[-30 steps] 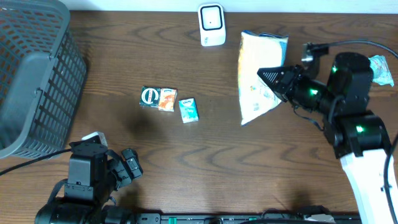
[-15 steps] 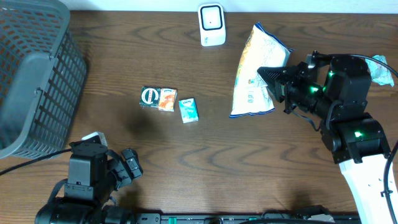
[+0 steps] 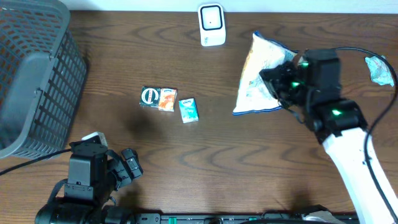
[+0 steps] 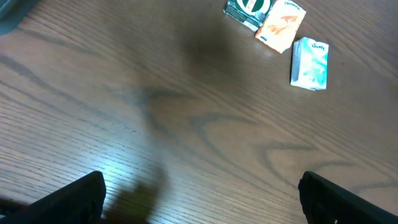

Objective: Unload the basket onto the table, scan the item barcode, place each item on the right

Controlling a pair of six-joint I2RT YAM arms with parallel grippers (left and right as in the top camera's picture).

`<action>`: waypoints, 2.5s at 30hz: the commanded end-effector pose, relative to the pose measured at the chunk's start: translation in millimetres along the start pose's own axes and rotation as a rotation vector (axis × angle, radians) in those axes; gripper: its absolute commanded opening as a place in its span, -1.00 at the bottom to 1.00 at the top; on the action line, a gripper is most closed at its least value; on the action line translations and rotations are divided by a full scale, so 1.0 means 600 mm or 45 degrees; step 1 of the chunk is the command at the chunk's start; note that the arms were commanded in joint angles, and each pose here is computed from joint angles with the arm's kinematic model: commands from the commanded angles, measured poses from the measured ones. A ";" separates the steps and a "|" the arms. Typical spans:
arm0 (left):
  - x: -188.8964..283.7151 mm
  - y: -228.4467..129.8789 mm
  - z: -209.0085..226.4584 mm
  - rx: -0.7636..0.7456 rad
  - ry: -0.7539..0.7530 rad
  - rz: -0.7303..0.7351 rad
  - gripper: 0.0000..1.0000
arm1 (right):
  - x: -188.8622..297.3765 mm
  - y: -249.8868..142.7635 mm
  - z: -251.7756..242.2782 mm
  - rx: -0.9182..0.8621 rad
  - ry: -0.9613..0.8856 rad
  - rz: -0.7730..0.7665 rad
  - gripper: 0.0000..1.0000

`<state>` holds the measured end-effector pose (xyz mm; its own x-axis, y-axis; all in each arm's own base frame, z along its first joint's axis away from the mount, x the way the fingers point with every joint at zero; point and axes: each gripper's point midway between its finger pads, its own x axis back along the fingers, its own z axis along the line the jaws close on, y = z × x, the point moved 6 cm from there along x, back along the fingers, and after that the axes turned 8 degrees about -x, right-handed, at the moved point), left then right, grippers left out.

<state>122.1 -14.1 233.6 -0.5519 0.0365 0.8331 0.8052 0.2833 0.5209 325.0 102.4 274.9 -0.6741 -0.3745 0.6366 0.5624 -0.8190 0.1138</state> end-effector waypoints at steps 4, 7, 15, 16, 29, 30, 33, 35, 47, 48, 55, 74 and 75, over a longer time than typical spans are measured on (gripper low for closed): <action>0.000 -0.001 0.003 0.000 0.013 -0.004 0.96 | -0.081 0.042 -0.073 0.438 -0.534 -0.424 -0.97; 0.000 -0.001 0.003 0.000 0.013 -0.004 0.95 | -0.108 0.043 -0.095 0.589 -0.683 -0.463 -0.97; 0.000 -0.001 0.003 0.000 0.013 -0.004 0.96 | -0.123 0.046 -0.139 0.876 -1.070 -0.677 -0.98; 0.000 -0.001 0.003 0.000 0.013 -0.004 0.95 | -0.130 0.042 -0.145 0.889 -1.088 -0.661 -0.98; 0.000 -0.001 0.003 0.000 0.013 -0.004 0.95 | -0.211 -0.006 -0.257 1.317 -1.579 -0.629 -0.60; 0.000 -0.001 0.003 0.000 0.013 -0.004 0.95 | -0.213 -0.016 -0.257 1.347 -1.580 -0.621 -0.38; 0.000 -0.001 0.003 0.000 0.013 -0.004 0.95 | -0.214 -0.036 -0.247 1.389 -1.544 -0.617 0.04; 0.000 -0.001 0.003 0.000 0.013 -0.004 0.95 | -0.215 -0.050 -0.236 1.405 -1.511 -0.607 0.15; 0.000 -0.001 0.003 0.000 0.013 -0.004 0.96 | -0.112 -0.015 -0.073 1.074 -1.105 -0.624 0.89; 0.000 -0.001 0.003 0.000 0.013 -0.004 0.95 | -0.096 0.005 -0.069 1.009 -1.082 -0.625 0.92; 0.000 -0.001 0.003 0.000 0.013 -0.004 0.96 | -0.027 0.138 -0.108 0.644 -0.981 -0.432 0.98; 0.000 -0.001 0.003 0.000 0.013 -0.004 0.96 | -0.108 0.235 -0.301 0.542 -0.226 0.573 0.99; 0.000 -0.001 0.003 0.000 0.013 -0.004 0.96 | -0.123 0.230 -0.318 0.504 -0.233 0.617 0.99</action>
<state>122.1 -14.1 233.7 -0.5522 0.0366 0.8329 0.8050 0.2833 0.5212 359.8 -78.6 113.0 -0.2501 -0.4305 0.8673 0.9074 -0.4168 0.0548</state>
